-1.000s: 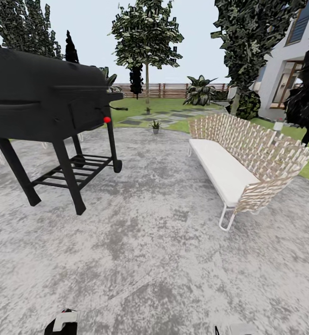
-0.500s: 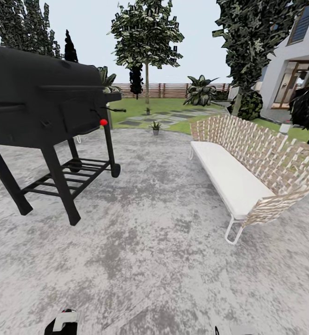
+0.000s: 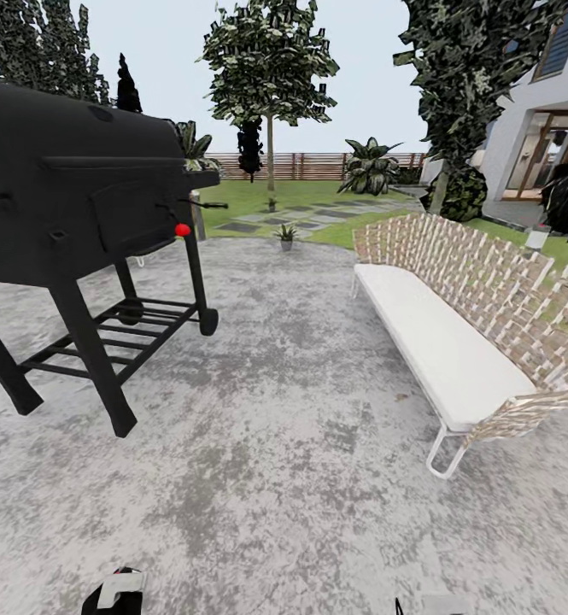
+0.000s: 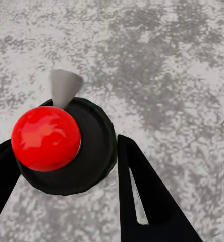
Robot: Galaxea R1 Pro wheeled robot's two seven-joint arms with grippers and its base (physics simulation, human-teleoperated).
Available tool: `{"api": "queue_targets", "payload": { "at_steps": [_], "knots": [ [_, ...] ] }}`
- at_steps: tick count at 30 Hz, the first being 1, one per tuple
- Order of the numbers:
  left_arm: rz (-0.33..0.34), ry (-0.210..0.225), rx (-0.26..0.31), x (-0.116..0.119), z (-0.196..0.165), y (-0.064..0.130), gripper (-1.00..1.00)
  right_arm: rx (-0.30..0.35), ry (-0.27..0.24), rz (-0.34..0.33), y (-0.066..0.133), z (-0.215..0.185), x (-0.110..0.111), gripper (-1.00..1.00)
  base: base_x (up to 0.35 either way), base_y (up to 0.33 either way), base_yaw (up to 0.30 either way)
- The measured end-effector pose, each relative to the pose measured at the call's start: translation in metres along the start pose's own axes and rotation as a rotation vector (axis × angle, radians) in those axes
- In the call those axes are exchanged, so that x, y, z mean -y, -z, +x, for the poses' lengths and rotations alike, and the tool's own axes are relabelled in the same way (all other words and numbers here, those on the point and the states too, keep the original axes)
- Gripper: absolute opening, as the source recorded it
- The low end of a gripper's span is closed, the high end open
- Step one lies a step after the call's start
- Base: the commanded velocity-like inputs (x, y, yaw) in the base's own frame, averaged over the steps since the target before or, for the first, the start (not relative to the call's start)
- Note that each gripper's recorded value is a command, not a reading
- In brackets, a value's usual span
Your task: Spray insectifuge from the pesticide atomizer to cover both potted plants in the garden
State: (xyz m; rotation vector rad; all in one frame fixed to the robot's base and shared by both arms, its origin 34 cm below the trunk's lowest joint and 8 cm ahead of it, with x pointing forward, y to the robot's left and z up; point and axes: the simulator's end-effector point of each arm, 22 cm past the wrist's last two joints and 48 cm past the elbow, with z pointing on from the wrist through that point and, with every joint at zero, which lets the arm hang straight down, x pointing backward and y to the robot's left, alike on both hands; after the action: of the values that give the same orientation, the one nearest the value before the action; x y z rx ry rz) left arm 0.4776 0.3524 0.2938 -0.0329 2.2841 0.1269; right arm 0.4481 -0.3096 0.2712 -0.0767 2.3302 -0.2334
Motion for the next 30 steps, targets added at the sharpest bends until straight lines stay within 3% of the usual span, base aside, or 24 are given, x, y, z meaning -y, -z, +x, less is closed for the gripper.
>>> {"api": "queue_targets", "payload": {
  "at_steps": [22,30],
  "knots": [
    [0.010,-0.005,-0.006,0.004,0.003,0.001,-1.00,0.010,-0.003,-0.008,0.000,-0.003,-0.004,1.00,0.340,0.000,0.000],
    [0.016,-0.005,-0.030,0.007,0.014,0.003,-1.00,0.123,-0.031,-0.012,-0.010,-0.051,-0.015,1.00,0.340,0.000,0.000]
  ]
}}
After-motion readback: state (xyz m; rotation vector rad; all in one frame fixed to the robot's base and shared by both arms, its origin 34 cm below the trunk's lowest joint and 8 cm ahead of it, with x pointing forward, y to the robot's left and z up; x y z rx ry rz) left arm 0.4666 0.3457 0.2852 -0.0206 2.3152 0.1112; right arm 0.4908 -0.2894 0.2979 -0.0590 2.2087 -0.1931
